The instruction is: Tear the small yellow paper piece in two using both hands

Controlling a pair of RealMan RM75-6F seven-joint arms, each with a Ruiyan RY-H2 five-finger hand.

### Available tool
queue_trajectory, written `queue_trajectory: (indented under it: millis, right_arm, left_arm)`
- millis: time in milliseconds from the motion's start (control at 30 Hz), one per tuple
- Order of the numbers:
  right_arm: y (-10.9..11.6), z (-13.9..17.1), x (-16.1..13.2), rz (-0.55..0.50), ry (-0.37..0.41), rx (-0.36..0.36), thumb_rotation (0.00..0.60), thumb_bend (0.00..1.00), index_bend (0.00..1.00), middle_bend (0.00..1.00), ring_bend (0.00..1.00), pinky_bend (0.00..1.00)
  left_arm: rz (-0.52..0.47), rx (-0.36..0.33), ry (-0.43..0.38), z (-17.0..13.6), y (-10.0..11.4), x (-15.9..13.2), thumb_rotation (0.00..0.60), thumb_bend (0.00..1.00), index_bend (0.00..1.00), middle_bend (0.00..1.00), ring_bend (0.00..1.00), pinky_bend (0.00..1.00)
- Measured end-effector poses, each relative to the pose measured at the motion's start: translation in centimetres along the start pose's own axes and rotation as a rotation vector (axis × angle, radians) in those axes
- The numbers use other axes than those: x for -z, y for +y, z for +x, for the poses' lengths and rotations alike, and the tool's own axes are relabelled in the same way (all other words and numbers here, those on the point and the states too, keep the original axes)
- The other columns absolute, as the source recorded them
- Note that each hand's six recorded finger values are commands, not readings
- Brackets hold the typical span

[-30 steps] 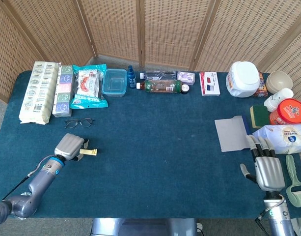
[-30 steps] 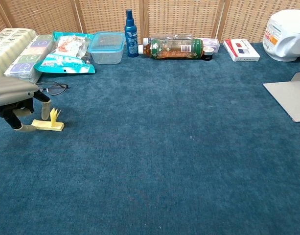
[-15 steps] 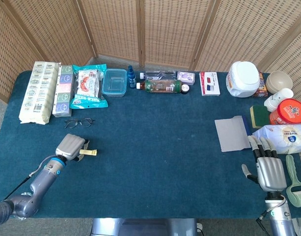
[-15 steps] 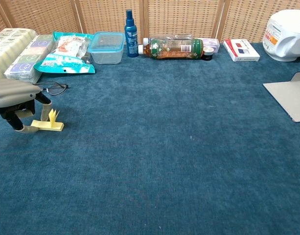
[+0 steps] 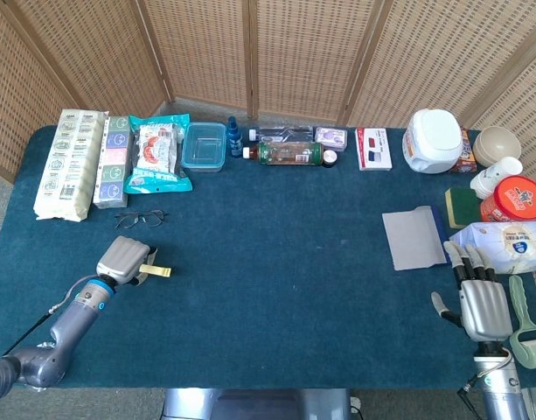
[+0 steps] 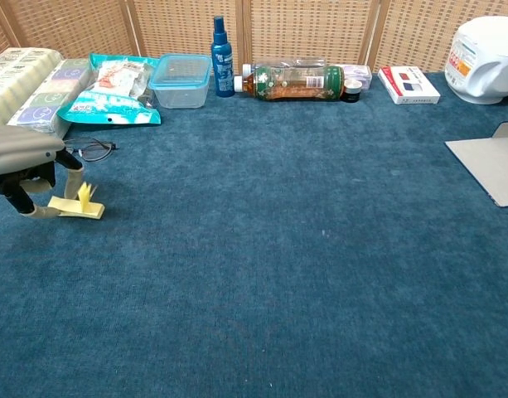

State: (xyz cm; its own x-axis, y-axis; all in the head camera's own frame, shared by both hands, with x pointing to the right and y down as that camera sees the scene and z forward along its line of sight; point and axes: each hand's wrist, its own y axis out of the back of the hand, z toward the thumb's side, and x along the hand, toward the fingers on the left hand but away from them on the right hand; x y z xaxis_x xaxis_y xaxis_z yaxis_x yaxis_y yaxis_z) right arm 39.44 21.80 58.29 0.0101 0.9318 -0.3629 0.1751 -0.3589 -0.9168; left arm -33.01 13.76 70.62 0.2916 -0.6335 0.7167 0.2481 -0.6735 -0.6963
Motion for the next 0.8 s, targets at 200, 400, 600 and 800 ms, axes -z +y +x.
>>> queue_trajectory:
  millis: [200, 400, 600, 800]
  right_arm:
    - [-0.3, -0.3, -0.8, -0.032, 0.028, -0.017, 0.600, 0.34, 0.00, 0.14, 0.01, 0.03]
    - [-0.7, -0.6, -1.8, -0.075, 0.059, -0.034, 0.600, 0.34, 0.00, 0.14, 0.01, 0.03]
    - [-1.6, -1.0, -3.8, -0.166, 0.116, -0.069, 0.600, 0.34, 0.00, 0.16, 0.02, 0.04]
    - [-2.6, -1.9, -7.3, -0.338, 0.222, -0.143, 0.600, 0.34, 0.00, 0.21, 0.06, 0.08]
  left_arm:
    - [0.052, -0.029, -0.044, -1.1, 2.6, 0.5, 0.600, 0.40, 0.64, 1.00, 1.00, 0.96]
    - [0.070, -0.049, -0.087, -1.5, 4.9, 0.2, 0.600, 0.40, 0.64, 1.00, 1.00, 0.96]
    - [0.096, -0.075, -0.145, -1.5, 7.6, -0.8, 0.600, 0.40, 0.64, 1.00, 1.00, 0.96]
    - [0.138, -0.076, -0.244, -0.6, 10.2, -3.7, 0.600, 0.40, 0.64, 1.00, 1.00, 0.96]
